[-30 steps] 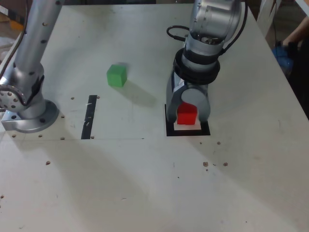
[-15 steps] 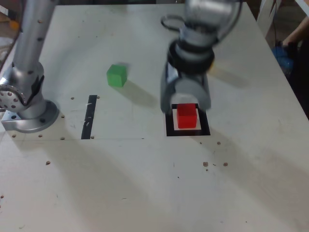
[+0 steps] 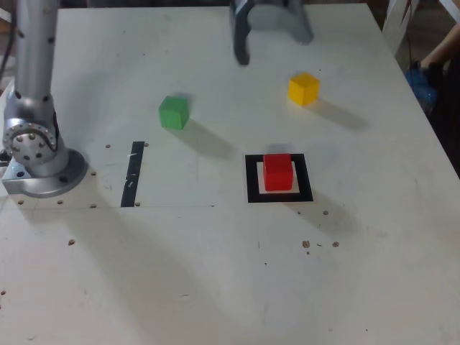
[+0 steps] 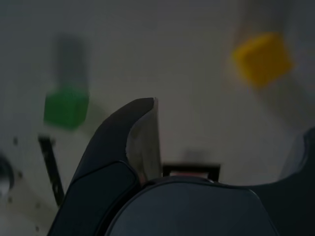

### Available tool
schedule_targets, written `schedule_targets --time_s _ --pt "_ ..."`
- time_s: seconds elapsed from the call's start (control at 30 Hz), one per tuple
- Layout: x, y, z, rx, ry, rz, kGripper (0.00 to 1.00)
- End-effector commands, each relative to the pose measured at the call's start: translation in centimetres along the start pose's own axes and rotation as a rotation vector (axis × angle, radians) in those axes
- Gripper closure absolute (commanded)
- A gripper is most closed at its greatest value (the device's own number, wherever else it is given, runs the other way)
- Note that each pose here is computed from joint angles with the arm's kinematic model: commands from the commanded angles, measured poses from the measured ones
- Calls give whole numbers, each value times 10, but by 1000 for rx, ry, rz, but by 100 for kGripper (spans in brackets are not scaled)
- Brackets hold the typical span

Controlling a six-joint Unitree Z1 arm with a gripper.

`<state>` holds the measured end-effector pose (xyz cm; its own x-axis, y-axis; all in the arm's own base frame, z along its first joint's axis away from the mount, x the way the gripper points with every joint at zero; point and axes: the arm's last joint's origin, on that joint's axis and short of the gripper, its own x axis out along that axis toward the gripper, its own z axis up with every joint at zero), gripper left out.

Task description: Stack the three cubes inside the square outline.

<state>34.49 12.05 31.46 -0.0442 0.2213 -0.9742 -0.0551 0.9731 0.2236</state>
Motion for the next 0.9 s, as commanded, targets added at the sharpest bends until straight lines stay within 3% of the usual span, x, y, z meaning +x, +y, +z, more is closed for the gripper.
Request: schedule_targets --time_s 0.0,0.13,0.27,0.4,0.57,0.87 --pt "-1 13 26 108 -37 16 1" --pt "22 31 58 275 11 9 1" --pt "43 38 75 403 70 -31 1" --pt "53 38 84 498 77 -61 1" --pt "63 38 92 622 78 -68 1" --pt "86 31 93 675 135 -88 1"
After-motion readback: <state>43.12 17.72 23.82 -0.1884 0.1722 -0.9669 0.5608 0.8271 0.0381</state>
